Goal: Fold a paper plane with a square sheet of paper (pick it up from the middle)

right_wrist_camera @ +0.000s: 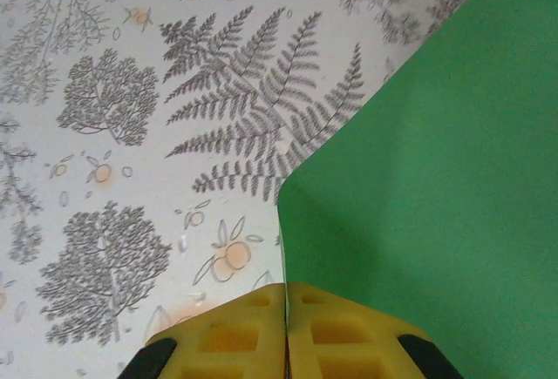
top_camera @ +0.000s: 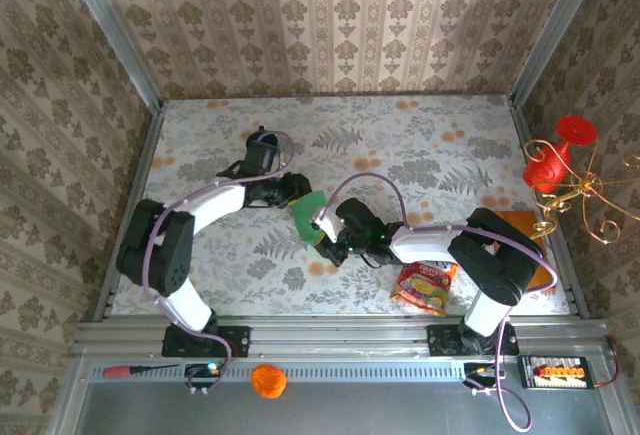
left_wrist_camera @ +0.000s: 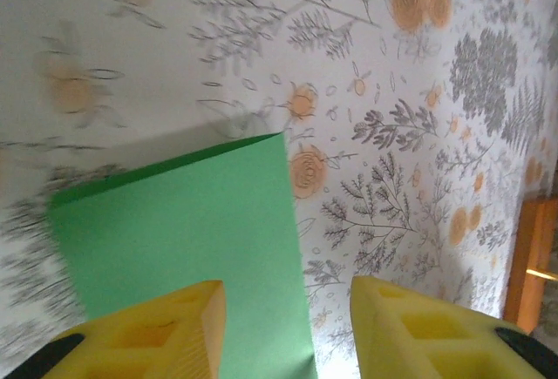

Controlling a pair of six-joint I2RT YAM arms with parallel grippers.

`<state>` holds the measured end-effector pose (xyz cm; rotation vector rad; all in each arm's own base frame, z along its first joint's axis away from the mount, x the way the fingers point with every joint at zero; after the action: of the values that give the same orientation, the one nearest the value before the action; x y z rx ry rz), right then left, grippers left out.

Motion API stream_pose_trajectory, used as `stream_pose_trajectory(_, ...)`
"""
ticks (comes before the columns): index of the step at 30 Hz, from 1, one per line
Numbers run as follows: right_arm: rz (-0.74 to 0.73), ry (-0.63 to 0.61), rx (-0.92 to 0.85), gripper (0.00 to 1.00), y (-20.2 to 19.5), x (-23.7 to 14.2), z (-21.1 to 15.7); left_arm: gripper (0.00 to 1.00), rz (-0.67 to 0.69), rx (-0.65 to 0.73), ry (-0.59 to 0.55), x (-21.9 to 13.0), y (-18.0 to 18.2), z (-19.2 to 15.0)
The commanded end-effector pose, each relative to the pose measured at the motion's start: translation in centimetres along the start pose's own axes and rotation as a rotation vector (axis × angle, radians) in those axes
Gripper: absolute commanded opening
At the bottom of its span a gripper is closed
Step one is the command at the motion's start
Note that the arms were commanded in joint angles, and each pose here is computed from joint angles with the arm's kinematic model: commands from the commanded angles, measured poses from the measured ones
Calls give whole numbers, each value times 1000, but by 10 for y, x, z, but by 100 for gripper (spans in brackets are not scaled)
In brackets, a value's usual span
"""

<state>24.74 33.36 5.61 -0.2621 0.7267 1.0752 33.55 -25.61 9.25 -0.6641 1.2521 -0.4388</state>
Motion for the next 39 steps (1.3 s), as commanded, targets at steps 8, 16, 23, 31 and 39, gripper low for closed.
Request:
stream_pose_trajectory(8, 60, 22, 138, 9, 5, 2, -2, 27, 137, 43, 152, 48, 17, -26)
stream_pose_trajectory(16, 33, 13, 180, 9, -3, 0, -3, 20, 184, 36, 186, 60, 32, -31)
stream_pose_trajectory(23, -66, 11, 268, 9, -24, -2, -2, 18, 198, 33, 206, 65, 40, -35)
stream_pose_trajectory(31, -226, 46, 323, 9, -52, -2, -16, 17, 173, 54, 203, 62, 32, -33)
stream_pose_trajectory(39, -253, 60, 337, 9, -57, 2, -23, 18, 136, 58, 193, 57, 20, -27)
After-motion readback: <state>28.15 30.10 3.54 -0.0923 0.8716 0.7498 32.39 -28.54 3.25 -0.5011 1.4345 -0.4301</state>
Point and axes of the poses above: each hand's point on the last joint's axis, 136 mm out from that joint toward the fingers, its own x axis out along the fingers, its own y axis along the line the jaws close on, z = x × y, the point moved 1 cm from there along -x, back along the fingers, and after that the axes turned 4 degrees about -x, right-handed, at the moved point
